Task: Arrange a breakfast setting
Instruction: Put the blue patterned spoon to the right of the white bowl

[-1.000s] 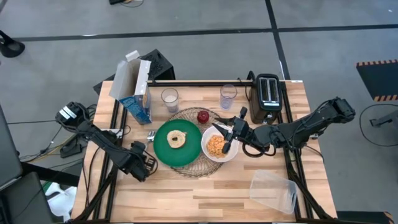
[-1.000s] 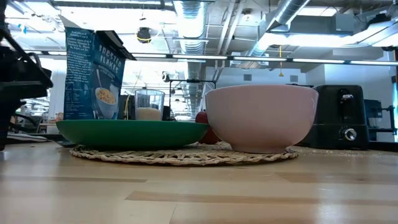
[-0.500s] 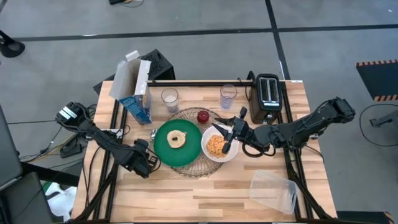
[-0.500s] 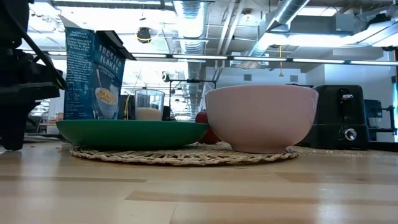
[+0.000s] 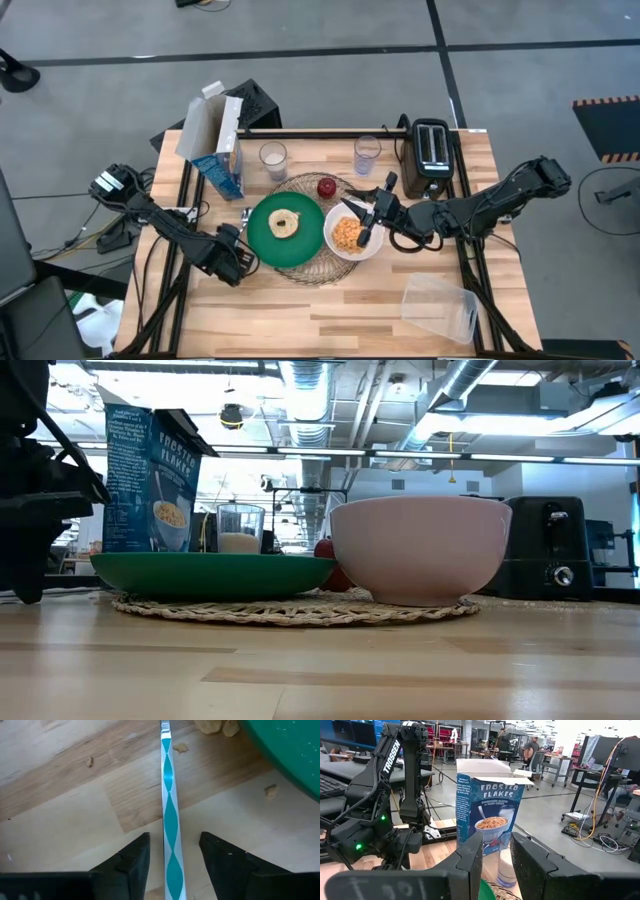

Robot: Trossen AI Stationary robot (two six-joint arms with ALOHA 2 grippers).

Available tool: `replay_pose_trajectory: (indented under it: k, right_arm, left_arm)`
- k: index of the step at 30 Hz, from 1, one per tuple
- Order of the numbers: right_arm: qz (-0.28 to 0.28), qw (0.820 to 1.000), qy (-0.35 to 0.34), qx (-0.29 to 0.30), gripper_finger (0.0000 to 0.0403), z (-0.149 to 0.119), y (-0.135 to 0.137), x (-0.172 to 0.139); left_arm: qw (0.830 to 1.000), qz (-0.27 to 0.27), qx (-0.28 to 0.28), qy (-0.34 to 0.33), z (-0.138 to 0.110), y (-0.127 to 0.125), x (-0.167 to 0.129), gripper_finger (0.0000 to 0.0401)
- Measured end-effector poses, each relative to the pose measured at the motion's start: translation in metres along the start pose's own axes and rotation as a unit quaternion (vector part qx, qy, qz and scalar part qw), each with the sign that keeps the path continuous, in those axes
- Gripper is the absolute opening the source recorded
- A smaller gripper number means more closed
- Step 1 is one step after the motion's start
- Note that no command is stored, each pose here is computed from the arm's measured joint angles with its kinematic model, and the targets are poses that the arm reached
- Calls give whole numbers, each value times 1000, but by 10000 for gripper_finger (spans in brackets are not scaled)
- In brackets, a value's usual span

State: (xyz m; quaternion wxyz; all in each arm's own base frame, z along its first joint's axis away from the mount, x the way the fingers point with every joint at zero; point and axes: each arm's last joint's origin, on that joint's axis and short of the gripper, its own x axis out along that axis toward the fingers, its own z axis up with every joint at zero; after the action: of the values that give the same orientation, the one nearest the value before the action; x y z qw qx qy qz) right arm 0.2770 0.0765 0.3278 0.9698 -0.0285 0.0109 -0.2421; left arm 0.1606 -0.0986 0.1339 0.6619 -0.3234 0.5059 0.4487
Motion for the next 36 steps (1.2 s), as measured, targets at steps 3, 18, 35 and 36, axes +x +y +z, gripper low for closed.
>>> replay_pose_trajectory:
  k: [3, 18, 35, 36]
  right_arm:
    - [0, 1000, 0, 0, 127, 0, 0, 0]
    - [0, 1000, 0, 1, 127, 0, 0, 0]
    - [0, 1000, 1, 0, 127, 0, 0, 0]
    - [0, 1000, 1, 0, 127, 0, 0, 0]
  left_arm:
    - [1000, 1, 9, 6, 0, 0, 0, 169]
    - [998, -15, 26, 48, -7, -8, -11, 169]
    - [994, -83, 58, 29, -7, -20, -12, 169]
    - [994, -83, 58, 27, -7, -20, -12, 169]
